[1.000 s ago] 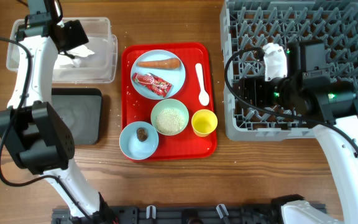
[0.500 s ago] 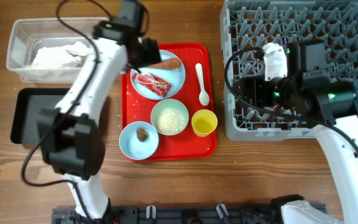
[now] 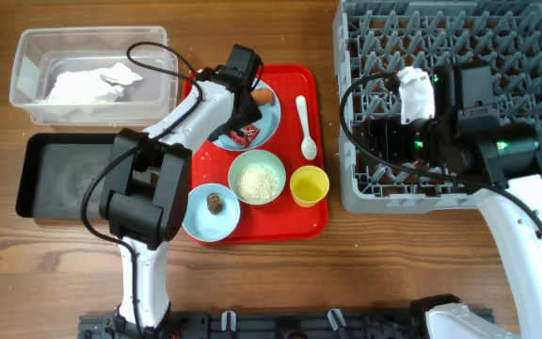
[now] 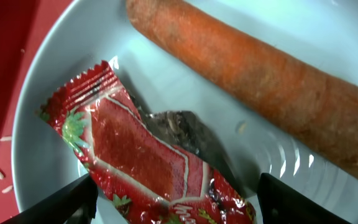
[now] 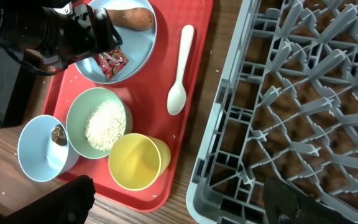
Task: Sort waste into correct bins and load items into the dishwasher rack
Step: 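Grasp the red snack wrapper with the left gripper, drop it in the clear bin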
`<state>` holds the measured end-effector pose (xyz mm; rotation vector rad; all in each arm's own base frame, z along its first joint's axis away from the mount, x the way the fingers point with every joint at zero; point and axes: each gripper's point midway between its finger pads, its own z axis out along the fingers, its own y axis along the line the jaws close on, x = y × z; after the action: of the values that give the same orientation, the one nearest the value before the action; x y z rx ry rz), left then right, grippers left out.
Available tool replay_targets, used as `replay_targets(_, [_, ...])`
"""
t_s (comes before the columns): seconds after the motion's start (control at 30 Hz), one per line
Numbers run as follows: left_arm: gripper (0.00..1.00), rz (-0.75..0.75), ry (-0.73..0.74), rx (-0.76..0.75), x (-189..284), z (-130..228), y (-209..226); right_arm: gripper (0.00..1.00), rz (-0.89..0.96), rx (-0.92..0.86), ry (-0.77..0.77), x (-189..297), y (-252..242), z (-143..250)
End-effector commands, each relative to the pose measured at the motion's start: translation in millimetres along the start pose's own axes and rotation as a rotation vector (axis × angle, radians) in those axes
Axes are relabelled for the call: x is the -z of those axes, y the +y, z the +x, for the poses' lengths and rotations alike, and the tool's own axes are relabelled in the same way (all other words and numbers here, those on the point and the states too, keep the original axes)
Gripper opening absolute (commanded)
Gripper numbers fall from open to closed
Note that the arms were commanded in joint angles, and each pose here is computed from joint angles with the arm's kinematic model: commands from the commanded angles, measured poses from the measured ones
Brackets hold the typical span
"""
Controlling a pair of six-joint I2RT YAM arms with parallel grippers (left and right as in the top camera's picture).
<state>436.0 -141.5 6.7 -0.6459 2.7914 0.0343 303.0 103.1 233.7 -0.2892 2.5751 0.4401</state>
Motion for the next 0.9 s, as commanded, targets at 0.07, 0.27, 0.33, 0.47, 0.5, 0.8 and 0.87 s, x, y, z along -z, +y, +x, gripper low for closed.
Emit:
replay_targets(0.07, [0.15,-0.042,0.052,0.012,-25.5,14.1,8.1,0.89,0.017,0.012,-0.022,6.2,-2.0,-3.6])
replay_targets(0.27, [0.04,0.005,0.082,-0.067,9.7,9.3,2.0,0.89,0.017,0.013,-0.026,6.2,-2.0,-4.6])
replay_targets(0.33, [0.04,0.084,0.013,-0.105,60.5,-15.7,-10.3,0.89,0.017,0.014,-0.029,6.3,-2.0,-5.4])
replay_targets(0.47, [0.04,0.217,-0.205,-0.018,148.9,-77.8,0.9,0.89,0.017,0.012,-0.028,6.3,-1.9,-5.2])
replay_targets(0.5, [0.04,0.200,-0.257,0.024,158.3,-95.5,17.3,0.89,0.017,0.012,-0.029,6.3,-1.9,-5.3])
replay_targets(0.8, [0.69,0.004,-0.445,0.381,108.8,-214.5,171.1,0.89,0.017,0.011,-0.029,6.2,-1.9,-5.5])
replay_targets(0.87, [1.00,-0.024,-0.412,0.382,88.1,-212.2,177.8,0.89,0.017,0.011,-0.030,6.3,-1.9,-5.6])
